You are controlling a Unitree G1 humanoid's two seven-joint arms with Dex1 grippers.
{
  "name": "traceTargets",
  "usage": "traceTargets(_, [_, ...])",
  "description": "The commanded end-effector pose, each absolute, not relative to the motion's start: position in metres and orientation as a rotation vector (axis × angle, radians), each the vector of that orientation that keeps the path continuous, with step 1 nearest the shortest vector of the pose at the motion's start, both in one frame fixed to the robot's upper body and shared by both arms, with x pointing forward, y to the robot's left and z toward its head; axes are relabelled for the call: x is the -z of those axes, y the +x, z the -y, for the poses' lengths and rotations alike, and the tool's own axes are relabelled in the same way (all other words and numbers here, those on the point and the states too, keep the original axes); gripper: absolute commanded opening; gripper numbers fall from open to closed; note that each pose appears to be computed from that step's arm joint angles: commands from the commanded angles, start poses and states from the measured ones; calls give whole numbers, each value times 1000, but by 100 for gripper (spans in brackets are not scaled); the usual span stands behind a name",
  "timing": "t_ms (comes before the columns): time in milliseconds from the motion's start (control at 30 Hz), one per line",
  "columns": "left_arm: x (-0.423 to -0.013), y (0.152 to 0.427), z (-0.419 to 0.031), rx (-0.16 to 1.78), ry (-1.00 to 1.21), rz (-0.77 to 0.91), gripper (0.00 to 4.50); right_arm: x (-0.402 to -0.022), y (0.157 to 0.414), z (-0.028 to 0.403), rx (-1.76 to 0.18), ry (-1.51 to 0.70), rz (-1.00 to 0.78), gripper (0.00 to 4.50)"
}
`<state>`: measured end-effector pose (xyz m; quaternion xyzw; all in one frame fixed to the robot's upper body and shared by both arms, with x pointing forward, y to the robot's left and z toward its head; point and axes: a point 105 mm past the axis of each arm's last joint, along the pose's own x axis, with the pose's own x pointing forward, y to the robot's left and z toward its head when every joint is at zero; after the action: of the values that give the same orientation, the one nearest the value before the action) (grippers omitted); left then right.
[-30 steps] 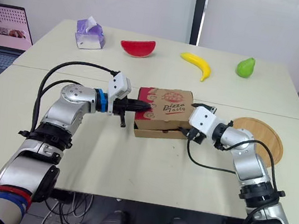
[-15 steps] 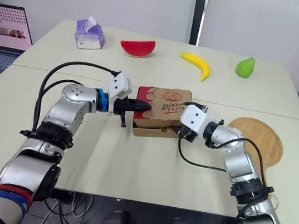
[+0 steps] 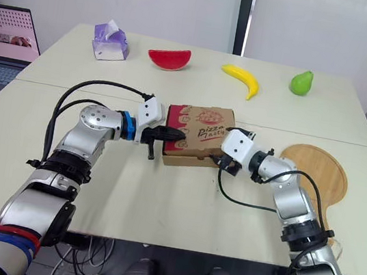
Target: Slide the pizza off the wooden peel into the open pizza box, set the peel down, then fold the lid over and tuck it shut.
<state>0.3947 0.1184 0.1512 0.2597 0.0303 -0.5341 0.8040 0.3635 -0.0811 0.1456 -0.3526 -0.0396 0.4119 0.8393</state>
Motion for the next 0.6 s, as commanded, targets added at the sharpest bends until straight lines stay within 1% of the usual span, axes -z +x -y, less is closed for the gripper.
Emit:
traceTargets(33, [-156, 397, -120, 1134, 575, -50, 0, -171, 354, 88, -869, -723, 152, 446])
traceTargets(133, [-159, 398, -121, 1128, 570, -43, 0, -182, 345, 95, -893, -624, 163, 446])
traceTargets(233, [-162, 400, -121, 1126, 567, -38, 0, -192, 349, 116, -865, -539, 132, 446])
traceTargets(267, [-162, 400, -121, 1126, 567, -38, 0, -192, 354, 126, -846, -555, 116, 419])
traceTargets(300, [-162, 400, -121, 1125, 568, -38, 0, -192, 358, 134, -828, -575, 99, 408])
traceTargets(333, [-163, 400, -120, 1126, 568, -37, 0, -191, 365, 144, -804, -608, 76, 382])
traceTargets(433, [-162, 401, -119, 1128, 569, -36, 0, -183, 385, 166, -752, -750, 17, 278])
traceTargets(600, [-161, 400, -118, 1132, 569, -35, 0, -165, 397, 159, -814, -801, -17, 104])
